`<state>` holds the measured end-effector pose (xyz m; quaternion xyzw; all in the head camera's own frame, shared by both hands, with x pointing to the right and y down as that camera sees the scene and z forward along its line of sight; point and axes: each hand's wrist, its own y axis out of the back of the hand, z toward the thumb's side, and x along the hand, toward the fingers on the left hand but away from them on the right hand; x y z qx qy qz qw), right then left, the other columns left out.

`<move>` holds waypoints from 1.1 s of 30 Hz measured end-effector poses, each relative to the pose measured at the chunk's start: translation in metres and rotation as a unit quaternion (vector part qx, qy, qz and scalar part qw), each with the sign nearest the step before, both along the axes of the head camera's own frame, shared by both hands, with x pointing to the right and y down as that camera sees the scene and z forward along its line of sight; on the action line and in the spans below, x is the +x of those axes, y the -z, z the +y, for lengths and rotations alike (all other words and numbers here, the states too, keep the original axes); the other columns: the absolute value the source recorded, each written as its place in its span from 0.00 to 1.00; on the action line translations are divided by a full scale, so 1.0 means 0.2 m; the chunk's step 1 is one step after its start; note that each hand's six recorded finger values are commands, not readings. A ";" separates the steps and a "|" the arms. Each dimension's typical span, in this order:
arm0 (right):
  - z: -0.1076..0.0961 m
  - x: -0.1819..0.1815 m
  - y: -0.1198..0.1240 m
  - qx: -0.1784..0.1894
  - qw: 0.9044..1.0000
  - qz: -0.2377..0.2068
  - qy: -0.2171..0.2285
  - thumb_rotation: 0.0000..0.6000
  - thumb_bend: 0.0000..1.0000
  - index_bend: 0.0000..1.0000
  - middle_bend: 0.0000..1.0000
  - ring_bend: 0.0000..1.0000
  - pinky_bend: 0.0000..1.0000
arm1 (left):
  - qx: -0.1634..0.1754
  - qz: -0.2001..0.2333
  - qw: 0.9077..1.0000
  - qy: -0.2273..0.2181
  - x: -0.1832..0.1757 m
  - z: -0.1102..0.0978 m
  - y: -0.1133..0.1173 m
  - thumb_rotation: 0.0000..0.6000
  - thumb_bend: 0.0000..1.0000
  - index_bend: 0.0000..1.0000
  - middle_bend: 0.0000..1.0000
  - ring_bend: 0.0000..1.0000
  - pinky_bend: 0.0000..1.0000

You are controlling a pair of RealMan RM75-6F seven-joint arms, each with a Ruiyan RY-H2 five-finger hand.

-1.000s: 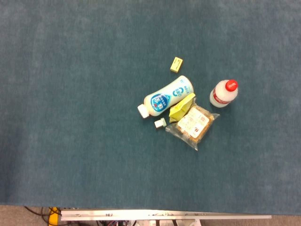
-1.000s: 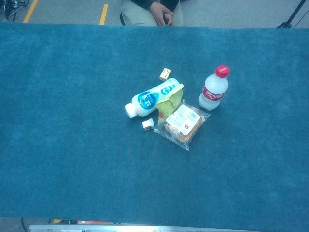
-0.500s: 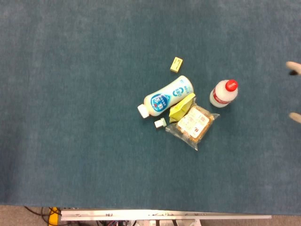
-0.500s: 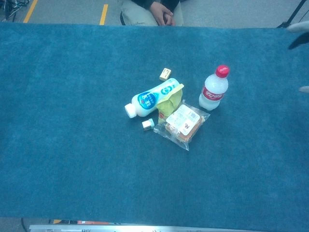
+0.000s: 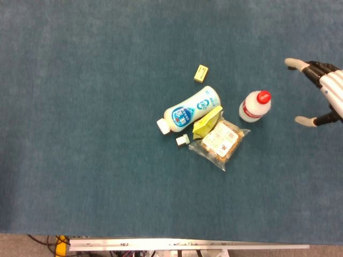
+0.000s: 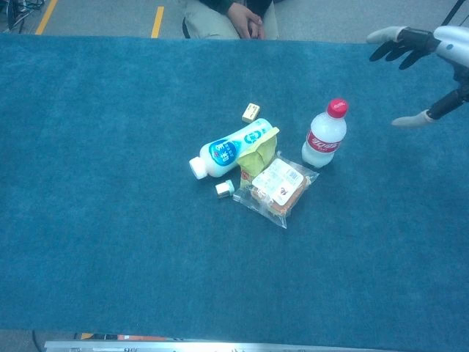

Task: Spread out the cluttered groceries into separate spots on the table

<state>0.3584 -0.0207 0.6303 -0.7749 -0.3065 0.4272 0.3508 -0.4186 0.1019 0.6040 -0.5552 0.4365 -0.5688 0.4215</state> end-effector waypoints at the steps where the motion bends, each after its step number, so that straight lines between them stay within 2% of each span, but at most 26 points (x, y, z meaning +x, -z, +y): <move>1: 0.00 -0.01 0.00 -0.001 1.000 0.000 0.001 1.00 0.00 0.00 0.21 0.18 0.24 | 0.000 0.000 1.000 0.000 0.00 0.00 0.00 1.00 0.44 0.37 0.35 0.27 0.22; 9: -0.06 -0.08 -0.06 -0.017 1.000 0.003 0.015 1.00 0.00 0.00 0.21 0.18 0.24 | -0.003 0.002 1.000 0.000 0.00 0.00 -0.01 1.00 0.44 0.37 0.35 0.27 0.22; 14: -0.07 -0.15 -0.12 -0.016 0.999 0.013 0.030 1.00 0.00 0.00 0.19 0.12 0.26 | -0.005 0.003 1.000 0.006 -0.02 0.01 -0.01 1.00 0.44 0.37 0.35 0.27 0.22; 29: -0.04 -0.30 -0.32 -0.031 0.997 0.039 0.060 1.00 0.00 0.00 0.19 0.12 0.28 | -0.012 0.003 1.000 0.012 -0.04 0.04 -0.02 1.00 0.44 0.37 0.35 0.27 0.22; 33: -0.03 -0.31 -0.37 -0.033 0.997 0.043 0.059 1.00 0.07 0.10 0.25 0.14 0.31 | -0.011 0.002 1.000 0.016 -0.06 0.04 -0.02 1.00 0.44 0.37 0.35 0.27 0.22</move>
